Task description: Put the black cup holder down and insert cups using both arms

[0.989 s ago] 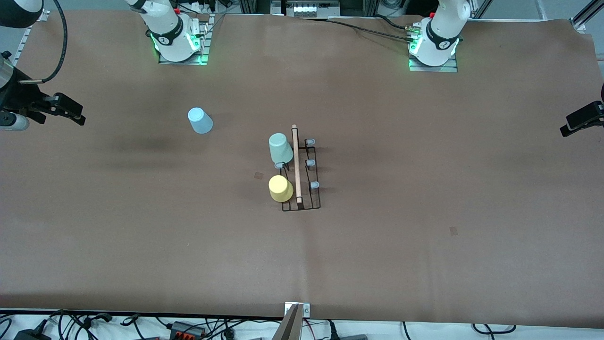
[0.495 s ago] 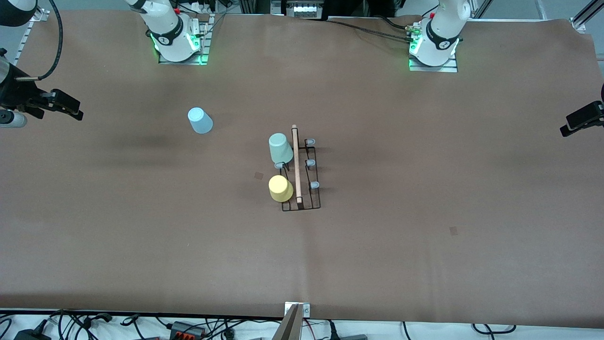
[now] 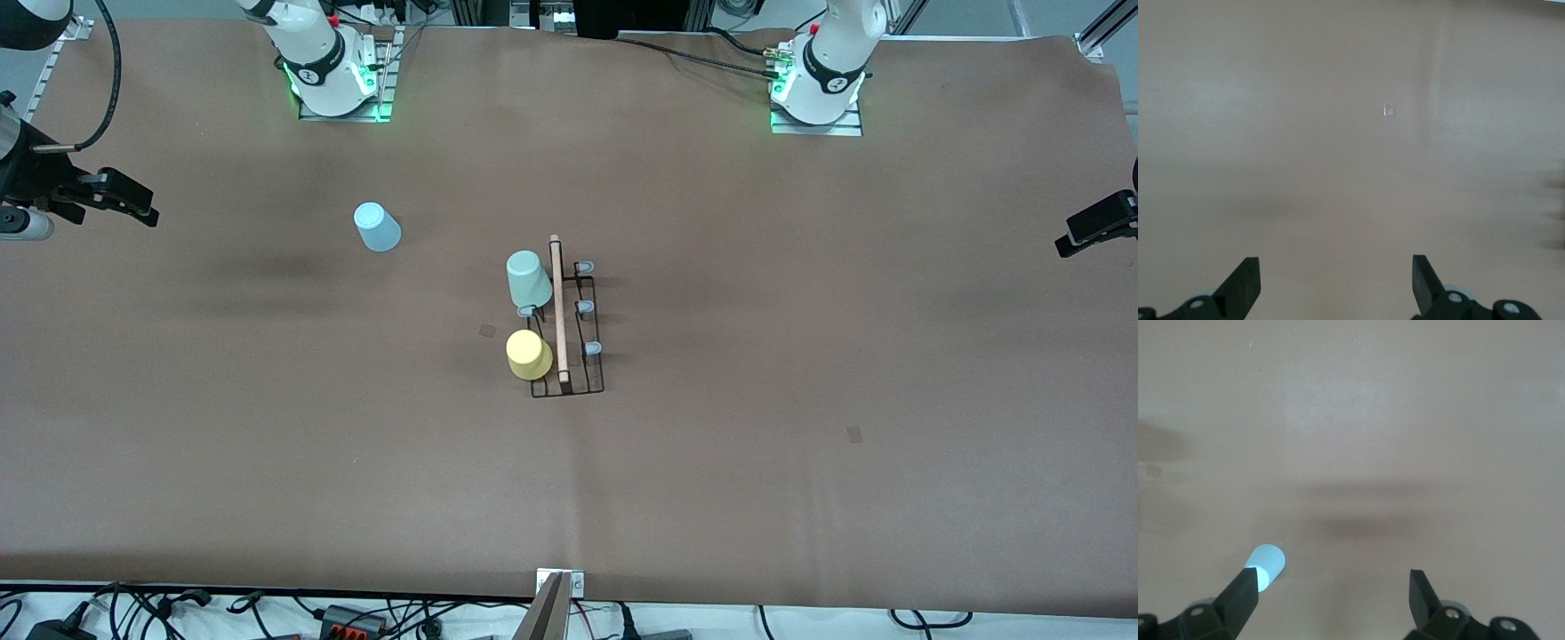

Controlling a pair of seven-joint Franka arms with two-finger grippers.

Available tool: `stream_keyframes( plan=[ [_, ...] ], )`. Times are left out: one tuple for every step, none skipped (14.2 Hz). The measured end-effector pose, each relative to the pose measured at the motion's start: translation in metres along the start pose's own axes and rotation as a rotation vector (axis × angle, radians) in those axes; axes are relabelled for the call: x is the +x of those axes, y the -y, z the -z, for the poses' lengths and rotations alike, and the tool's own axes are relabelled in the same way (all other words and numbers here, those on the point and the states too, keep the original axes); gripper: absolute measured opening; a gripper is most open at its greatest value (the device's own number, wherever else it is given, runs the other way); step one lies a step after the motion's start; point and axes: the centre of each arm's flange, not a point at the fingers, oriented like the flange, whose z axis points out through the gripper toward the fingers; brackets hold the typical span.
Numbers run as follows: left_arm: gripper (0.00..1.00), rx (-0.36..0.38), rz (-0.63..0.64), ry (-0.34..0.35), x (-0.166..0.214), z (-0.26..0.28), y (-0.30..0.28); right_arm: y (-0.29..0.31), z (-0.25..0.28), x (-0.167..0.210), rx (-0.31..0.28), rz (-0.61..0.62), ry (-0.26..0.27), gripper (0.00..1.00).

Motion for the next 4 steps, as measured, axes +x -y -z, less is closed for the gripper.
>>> stream_keyframes(
  plan=[
    [1.0,0.0,0.0,0.0,0.0,0.0,0.0,0.0004,0.0,0.0,0.0,0.001,0.0,1.0],
    [1.0,0.0,0.0,0.0,0.0,0.0,0.0,0.0008,0.0,0.0,0.0,0.001,0.0,1.0],
    [1.0,0.0,0.0,0.0,0.0,0.0,0.0,0.001,0.0001,0.0,0.0,0.002,0.0,1.0],
    [1.0,0.0,0.0,0.0,0.0,0.0,0.0,0.0013,0.0001,0.0,0.0,0.002,0.0,1.0]
  ],
)
